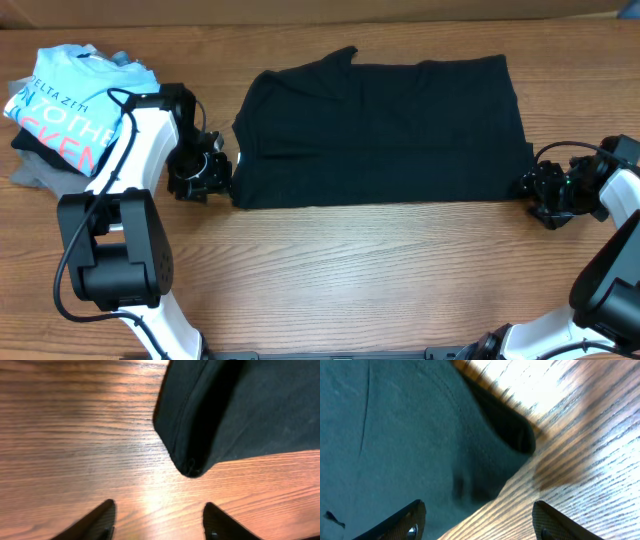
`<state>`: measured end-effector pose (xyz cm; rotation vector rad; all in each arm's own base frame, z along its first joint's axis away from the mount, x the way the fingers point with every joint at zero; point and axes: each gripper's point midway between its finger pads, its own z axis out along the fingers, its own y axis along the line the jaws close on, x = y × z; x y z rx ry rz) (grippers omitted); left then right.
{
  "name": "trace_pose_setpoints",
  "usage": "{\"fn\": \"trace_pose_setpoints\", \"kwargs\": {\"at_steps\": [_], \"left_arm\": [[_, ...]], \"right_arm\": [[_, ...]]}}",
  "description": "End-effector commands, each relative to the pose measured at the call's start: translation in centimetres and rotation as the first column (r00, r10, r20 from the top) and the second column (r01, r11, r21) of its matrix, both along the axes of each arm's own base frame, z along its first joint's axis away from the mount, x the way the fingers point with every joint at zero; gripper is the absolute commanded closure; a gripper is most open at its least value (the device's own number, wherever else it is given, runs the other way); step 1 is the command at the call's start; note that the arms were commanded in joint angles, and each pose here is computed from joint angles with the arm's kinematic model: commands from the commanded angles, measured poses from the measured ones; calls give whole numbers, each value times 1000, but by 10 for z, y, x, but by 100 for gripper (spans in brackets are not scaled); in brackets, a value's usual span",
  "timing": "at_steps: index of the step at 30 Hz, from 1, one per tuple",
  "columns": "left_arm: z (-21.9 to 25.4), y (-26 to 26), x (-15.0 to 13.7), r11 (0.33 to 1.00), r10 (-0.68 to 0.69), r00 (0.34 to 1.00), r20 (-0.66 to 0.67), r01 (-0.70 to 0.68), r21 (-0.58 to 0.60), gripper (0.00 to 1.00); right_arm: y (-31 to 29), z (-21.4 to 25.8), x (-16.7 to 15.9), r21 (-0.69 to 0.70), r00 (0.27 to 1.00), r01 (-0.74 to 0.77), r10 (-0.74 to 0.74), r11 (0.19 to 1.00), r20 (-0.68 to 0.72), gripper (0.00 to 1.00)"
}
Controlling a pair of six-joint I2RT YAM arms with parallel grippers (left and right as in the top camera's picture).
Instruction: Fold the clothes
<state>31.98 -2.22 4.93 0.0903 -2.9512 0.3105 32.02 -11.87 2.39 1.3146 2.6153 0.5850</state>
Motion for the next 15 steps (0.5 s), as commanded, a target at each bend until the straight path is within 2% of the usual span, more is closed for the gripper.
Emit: {"fn": "trace_pose_setpoints", "kwargs": {"at_steps": [1, 4, 12, 15], "left_arm": [[-3, -21, -5, 995, -5, 1000, 6, 5, -100, 53], [-13, -29, -11, 991, -22, 1000, 7, 23, -133, 61], [-50, -31, -2, 992, 14, 995, 98, -1, -125, 56], [-58, -31, -3, 992, 32, 994, 107, -19, -123, 58]], "right_arm": [[-1, 0, 2, -9, 1000, 8, -8, 1000, 4, 29], [-1, 0, 2, -9, 1000, 8, -8, 1000, 4, 28], [-1, 0, 2, -10, 1000, 8, -8, 1000, 5, 28], [-1, 0, 2, -10, 1000, 8, -8, 1000, 5, 28]]}}
